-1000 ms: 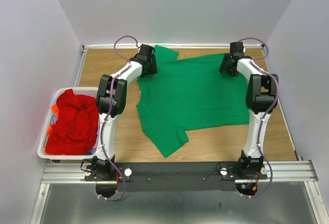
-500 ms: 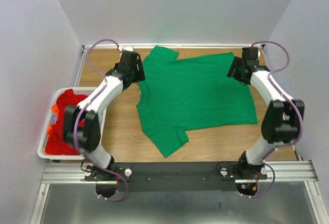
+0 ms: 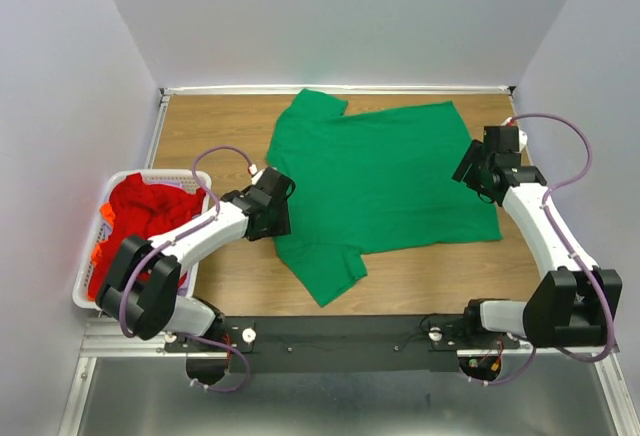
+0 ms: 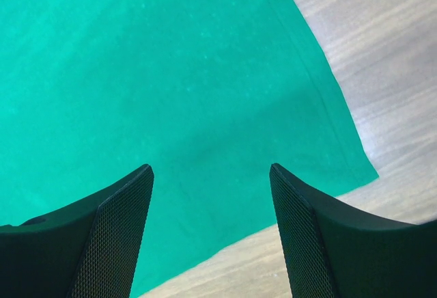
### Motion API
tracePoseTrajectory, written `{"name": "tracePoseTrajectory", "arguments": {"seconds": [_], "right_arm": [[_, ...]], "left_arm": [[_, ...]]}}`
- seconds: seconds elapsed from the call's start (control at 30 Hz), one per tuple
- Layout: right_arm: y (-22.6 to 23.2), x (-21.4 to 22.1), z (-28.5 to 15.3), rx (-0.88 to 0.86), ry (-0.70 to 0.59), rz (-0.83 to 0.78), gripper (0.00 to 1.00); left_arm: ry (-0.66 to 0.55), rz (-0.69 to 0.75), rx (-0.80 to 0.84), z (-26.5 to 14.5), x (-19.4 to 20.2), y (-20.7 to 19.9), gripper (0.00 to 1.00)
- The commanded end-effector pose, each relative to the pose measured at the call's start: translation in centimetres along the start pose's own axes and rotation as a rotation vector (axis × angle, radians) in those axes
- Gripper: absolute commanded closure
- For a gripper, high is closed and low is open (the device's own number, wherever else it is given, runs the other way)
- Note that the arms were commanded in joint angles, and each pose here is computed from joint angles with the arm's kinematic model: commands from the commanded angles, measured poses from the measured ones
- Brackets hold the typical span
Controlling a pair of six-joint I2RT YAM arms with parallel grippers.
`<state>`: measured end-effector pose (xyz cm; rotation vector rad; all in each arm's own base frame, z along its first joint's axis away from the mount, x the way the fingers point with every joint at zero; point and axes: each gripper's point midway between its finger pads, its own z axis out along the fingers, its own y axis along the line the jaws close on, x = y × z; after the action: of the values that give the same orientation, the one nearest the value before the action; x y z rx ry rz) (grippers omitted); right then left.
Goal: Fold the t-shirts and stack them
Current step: Flatten the tshirt out
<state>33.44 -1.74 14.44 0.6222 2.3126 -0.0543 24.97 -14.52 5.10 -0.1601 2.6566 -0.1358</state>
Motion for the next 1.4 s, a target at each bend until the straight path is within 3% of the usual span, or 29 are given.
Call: {"name": "tracePoseTrajectory", "arguments": {"seconds": [0.0,0.23,0.7,0.73,0.9,1.07,1.37], "right_arm": [[-1.4,0.9,-0.8,0.040,-0.011,0.043,0.24],[-2.1,2.2,-1.0,0.044,0.008,0.034,0.24],[-2.5,3.3,-0.6,0.058,0.037,0.023,0.24],[-2.6,3.4,-0.4,0.065,0.040,0.020,0.24],[-3.4,3.1,-0.3,0.113,0.023,0.006,0.24],[-5.1,4.4,0.3,0.163,0.063,0.028,0.24],[-8.6,8.1,1.6,0.210,0.246,0.195,0.32]], "left_arm": [[0.050,-0.061,-0.002,0.3,2.1,-0.6,0.42],[0.088,-0.085,-0.025,1.3,4.2,-0.4,0.50],[0.137,-0.067,-0.053,2.6,6.7,-0.1,0.53],[0.144,-0.058,-0.060,2.6,6.9,0.0,0.61],[0.147,-0.044,-0.091,2.5,7.0,0.6,0.75],[0.134,-0.038,-0.108,2.0,6.5,0.9,0.98],[0.154,-0.030,-0.071,1.2,6.4,0.3,1.00]]}}
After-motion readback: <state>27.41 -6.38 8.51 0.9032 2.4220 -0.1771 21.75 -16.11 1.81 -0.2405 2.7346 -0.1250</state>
